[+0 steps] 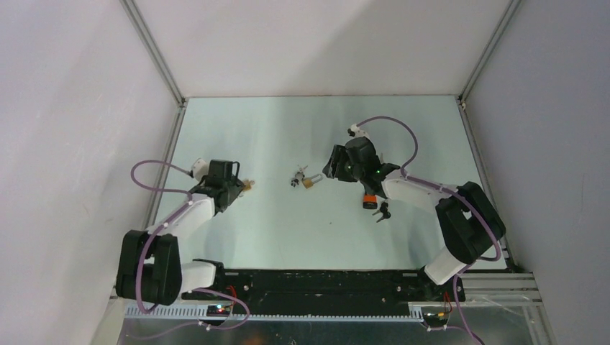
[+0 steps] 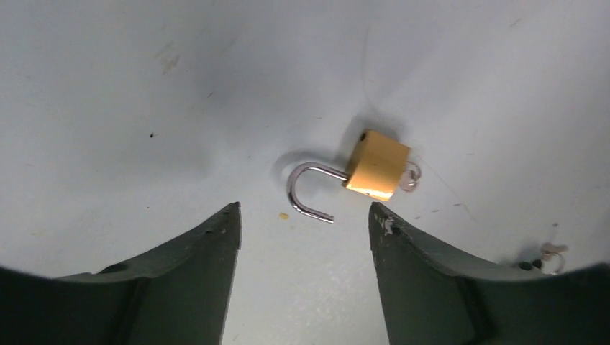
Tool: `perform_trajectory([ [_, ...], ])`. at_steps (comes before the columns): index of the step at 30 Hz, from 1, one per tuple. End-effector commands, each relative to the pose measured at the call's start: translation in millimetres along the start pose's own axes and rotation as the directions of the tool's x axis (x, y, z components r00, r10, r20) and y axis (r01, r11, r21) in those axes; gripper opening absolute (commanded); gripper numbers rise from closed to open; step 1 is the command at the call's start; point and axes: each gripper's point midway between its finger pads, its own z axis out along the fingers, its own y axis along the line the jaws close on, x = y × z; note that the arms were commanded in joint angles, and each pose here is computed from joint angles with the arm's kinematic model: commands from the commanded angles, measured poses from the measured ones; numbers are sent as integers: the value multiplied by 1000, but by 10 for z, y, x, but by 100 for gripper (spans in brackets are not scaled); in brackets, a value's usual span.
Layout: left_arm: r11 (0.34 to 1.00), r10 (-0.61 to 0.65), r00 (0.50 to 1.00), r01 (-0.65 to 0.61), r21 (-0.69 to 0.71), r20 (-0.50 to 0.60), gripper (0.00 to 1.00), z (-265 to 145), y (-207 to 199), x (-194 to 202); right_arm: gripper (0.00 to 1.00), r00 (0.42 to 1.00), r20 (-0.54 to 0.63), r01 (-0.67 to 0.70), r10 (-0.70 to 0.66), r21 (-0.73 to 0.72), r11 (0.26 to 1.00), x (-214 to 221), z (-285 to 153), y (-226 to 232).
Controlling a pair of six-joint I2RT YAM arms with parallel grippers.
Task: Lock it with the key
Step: Pick up the lock from the center of the board.
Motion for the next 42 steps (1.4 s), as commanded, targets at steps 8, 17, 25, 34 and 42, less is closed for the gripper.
perform_trajectory([
  [8,999,-34,999,34,25,-1,57,272,-13,113,56,997,69,-34,39,-74,997,-274,-294,232],
  [17,998,-63,998,63,10,-19,40,315,-60,108,55,995,80,-48,56,-96,994,-301,-382,286],
  [25,997,-75,997,75,-5,-21,11,320,-47,104,55,995,81,-49,58,-117,992,-309,-460,301],
  [34,999,9,999,-7,42,-35,0,254,-95,115,54,997,63,-31,42,-175,984,-279,-499,429],
  [42,962,174,983,-155,227,-65,0,-97,-325,282,53,987,27,158,-159,-353,922,54,-526,880],
])
